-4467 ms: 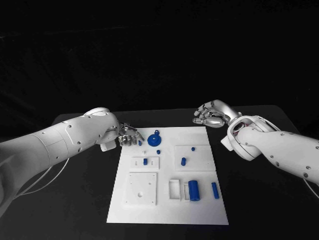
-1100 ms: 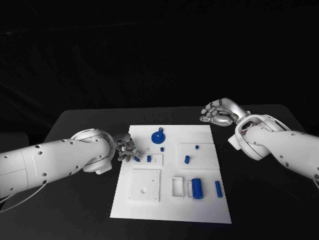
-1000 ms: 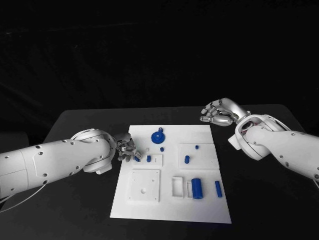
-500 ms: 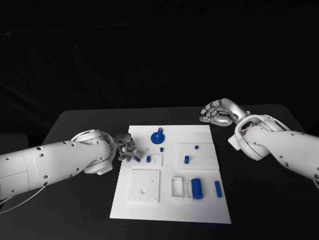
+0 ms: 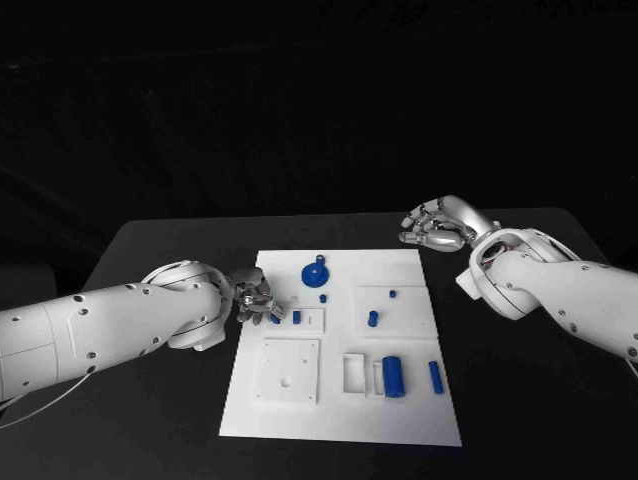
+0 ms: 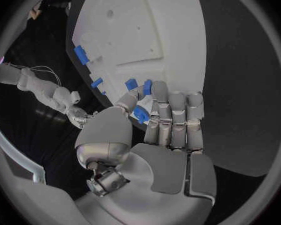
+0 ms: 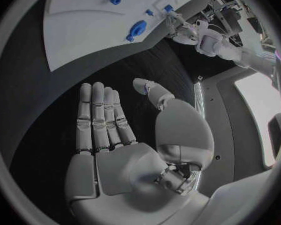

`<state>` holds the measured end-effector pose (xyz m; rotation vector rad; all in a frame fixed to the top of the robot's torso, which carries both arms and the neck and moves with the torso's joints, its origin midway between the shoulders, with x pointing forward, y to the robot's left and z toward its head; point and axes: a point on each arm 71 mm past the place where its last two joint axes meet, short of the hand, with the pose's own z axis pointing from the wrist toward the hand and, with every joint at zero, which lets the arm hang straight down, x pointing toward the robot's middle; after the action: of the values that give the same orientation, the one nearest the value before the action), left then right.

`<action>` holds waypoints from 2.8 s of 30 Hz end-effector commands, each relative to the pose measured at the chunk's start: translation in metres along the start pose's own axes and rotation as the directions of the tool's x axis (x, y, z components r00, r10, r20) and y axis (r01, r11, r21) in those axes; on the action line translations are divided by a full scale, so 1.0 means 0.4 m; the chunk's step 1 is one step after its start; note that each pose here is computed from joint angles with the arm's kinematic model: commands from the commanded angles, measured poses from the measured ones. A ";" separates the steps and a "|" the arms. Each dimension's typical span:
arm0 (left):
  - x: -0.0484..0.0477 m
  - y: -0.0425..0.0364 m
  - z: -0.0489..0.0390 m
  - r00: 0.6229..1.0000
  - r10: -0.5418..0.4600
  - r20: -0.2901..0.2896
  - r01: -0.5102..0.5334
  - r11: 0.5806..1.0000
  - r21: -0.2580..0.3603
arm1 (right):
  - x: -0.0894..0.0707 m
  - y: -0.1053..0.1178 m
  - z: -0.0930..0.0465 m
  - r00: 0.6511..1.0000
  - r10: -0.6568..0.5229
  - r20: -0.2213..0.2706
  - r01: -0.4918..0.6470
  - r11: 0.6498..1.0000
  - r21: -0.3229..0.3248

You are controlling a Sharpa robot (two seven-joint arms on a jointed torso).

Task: Assemble the parts on the task board

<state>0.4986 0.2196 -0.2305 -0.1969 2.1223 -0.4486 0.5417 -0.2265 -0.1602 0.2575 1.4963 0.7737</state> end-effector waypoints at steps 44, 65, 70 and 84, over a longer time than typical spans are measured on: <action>0.031 -0.005 0.003 0.999 0.029 -0.015 -0.028 0.999 0.025 | 0.001 0.001 -0.002 1.000 -0.002 -0.011 0.002 1.000 -0.009; 0.027 0.000 0.004 1.000 0.025 -0.005 -0.025 1.000 0.018 | 0.000 -0.001 -0.002 1.000 -0.003 -0.010 0.003 1.000 -0.008; 0.026 0.002 0.003 1.000 0.024 -0.001 -0.024 1.000 0.013 | -0.001 -0.001 -0.002 1.000 -0.003 -0.010 0.003 1.000 -0.007; 0.023 0.007 0.002 1.000 0.025 0.008 -0.025 1.000 0.001 | -0.001 -0.001 -0.002 1.000 -0.004 -0.009 0.003 1.000 -0.007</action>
<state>0.4961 0.2207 -0.2367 -0.1767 2.1035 -0.4356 0.5418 -0.2286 -0.1604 0.2592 1.4968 0.7697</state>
